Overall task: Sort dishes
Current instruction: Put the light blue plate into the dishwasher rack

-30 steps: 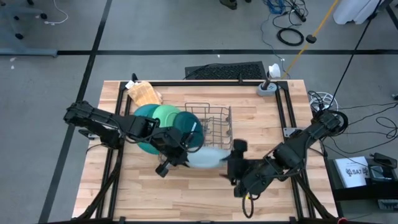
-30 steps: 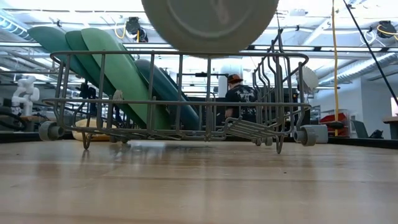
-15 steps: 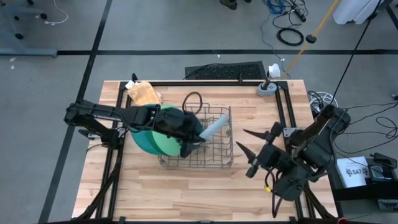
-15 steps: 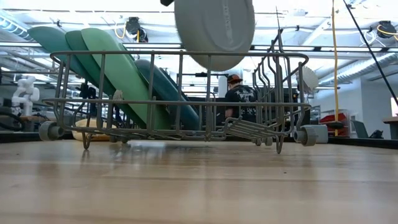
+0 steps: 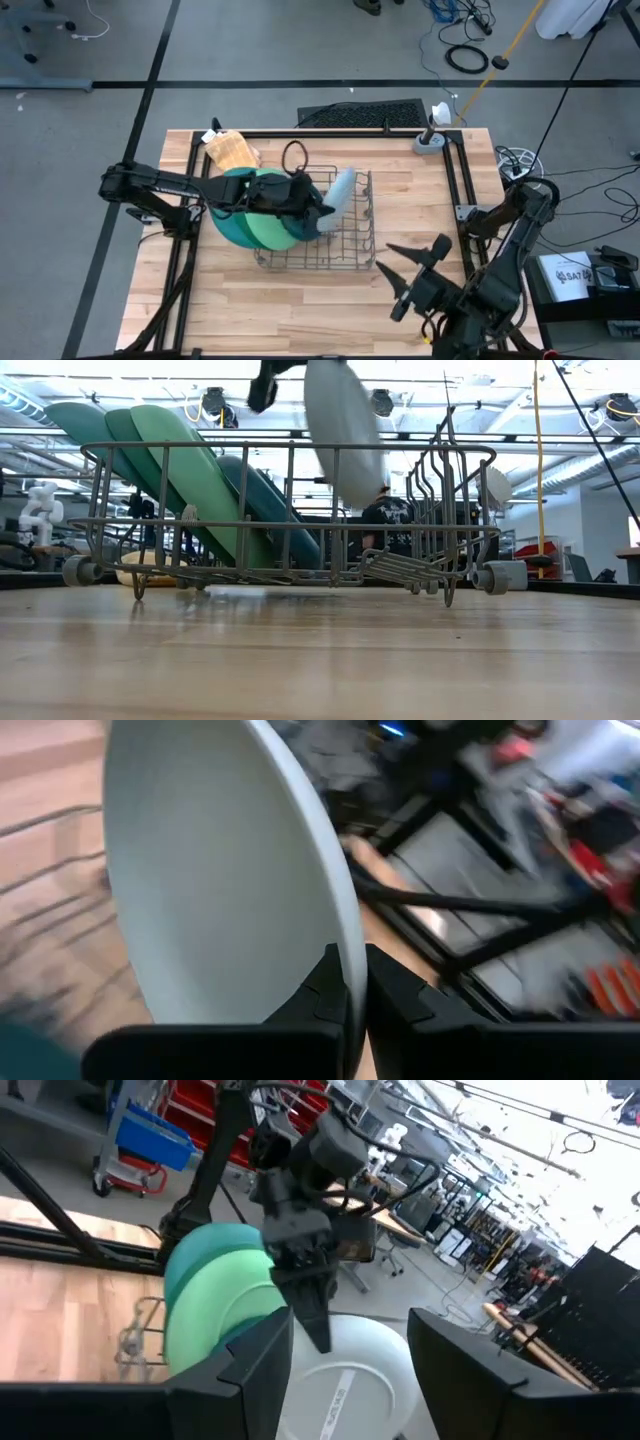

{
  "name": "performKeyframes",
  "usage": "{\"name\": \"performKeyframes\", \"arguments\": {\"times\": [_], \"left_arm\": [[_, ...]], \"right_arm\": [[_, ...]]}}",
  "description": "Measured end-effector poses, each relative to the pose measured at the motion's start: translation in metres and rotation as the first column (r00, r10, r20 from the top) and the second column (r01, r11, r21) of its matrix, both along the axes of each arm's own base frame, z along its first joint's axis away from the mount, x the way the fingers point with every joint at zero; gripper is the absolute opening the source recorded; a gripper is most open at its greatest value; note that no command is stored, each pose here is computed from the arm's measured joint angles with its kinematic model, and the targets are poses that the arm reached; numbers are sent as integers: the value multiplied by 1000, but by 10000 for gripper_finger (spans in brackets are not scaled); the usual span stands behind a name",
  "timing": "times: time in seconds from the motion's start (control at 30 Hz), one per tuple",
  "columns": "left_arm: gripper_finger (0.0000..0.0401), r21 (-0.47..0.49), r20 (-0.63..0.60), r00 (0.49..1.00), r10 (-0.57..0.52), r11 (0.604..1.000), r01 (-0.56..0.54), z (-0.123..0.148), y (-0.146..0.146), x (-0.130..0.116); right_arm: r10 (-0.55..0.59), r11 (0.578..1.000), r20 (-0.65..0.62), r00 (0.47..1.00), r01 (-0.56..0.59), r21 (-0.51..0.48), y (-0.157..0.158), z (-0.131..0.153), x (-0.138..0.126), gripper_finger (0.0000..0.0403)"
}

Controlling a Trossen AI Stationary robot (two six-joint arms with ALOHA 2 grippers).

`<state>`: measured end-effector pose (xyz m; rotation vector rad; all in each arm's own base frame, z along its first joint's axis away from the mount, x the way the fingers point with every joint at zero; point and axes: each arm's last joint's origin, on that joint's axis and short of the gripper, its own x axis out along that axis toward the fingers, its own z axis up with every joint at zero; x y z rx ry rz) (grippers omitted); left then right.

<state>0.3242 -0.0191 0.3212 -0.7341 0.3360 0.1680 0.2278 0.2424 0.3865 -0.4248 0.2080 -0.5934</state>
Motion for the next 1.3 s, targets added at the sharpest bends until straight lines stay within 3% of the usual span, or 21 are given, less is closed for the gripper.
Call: {"name": "performKeyframes", "arguments": {"times": [0.17, 0.33, 0.93, 1.3], "left_arm": [[20, -52, -38, 988, 147, 988, -148, -17, 3, -3], [20, -57, -35, 977, 210, 976, -212, -20, -2, -4], [20, -61, -18, 941, 339, 939, -339, -22, -20, -7], [20, -66, -12, 933, 361, 930, -361, -27, -29, -4]], "right_arm": [[9, 1000, 10, 1000, -9, -15, 8, -4, -3, 190], [13, 1000, 20, 1000, -13, -23, 10, -3, -6, 190], [14, 999, 13, 1000, -14, -29, 10, -3, -6, 189], [14, 999, 10, 1000, -14, -32, 10, -3, -6, 189]]}}
